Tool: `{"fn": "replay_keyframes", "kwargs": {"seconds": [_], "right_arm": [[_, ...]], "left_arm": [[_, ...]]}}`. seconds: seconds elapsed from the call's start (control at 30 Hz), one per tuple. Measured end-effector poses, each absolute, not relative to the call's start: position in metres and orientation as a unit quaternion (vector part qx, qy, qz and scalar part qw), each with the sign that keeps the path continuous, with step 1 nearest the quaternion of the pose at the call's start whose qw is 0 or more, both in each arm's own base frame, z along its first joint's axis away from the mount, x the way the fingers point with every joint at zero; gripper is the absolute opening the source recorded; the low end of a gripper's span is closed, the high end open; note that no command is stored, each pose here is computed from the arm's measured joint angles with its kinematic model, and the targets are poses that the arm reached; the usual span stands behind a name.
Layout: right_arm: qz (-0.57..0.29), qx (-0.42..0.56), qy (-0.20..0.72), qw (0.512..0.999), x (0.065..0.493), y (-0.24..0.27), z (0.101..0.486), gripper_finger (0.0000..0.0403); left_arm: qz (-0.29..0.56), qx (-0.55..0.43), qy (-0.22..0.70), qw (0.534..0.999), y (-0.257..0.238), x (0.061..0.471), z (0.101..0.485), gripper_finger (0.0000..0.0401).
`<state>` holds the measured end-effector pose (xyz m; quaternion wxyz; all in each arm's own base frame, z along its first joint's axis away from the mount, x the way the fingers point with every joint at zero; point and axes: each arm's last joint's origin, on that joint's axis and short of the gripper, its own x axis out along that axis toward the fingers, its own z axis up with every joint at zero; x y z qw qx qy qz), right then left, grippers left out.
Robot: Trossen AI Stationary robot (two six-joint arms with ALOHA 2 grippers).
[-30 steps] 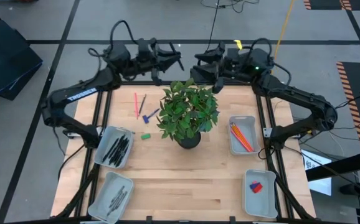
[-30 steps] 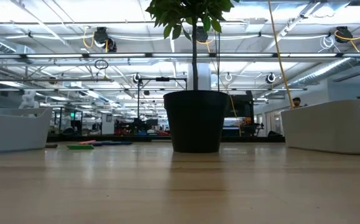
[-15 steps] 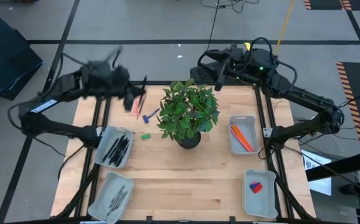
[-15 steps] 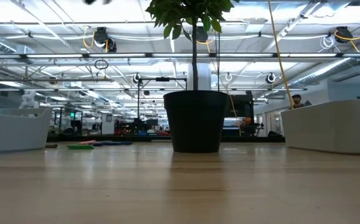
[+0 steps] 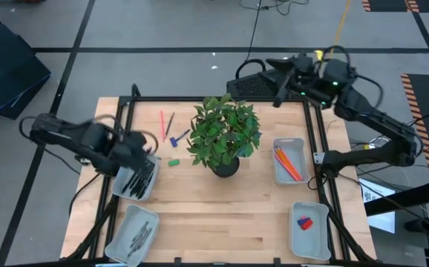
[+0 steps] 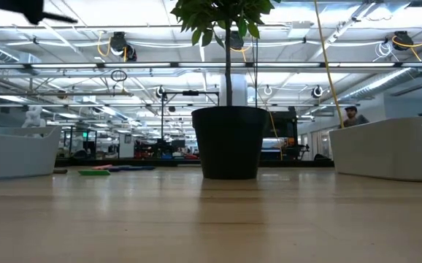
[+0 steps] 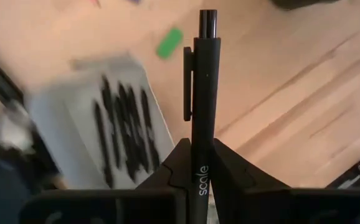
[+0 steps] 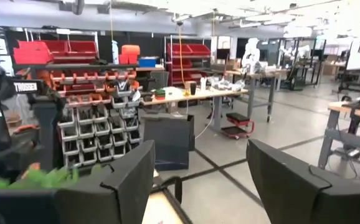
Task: Sort crayons/erasers/pens/pencils in bins
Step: Put the black pen into the top left gray bin
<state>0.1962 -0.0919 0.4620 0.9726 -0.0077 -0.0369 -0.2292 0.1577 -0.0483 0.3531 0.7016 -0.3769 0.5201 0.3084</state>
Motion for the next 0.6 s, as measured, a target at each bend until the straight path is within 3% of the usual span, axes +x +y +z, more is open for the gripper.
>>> {"fn": "replay_keyframes", "kwargs": {"seconds": [0.27,0.6], "right_arm": [[-0.17,0.013,0.024,0.985,0.161,-0.066,0.459,0.0244],[-0.106,0.045,0.071,0.991,0.148,-0.038,0.452,0.0244]], "left_arm": [[0.417,-0.413,0.578,0.567,-0.067,0.164,0.27,0.0034],[0.477,-0.407,0.613,0.482,-0.048,0.161,0.205,0.0043]]}}
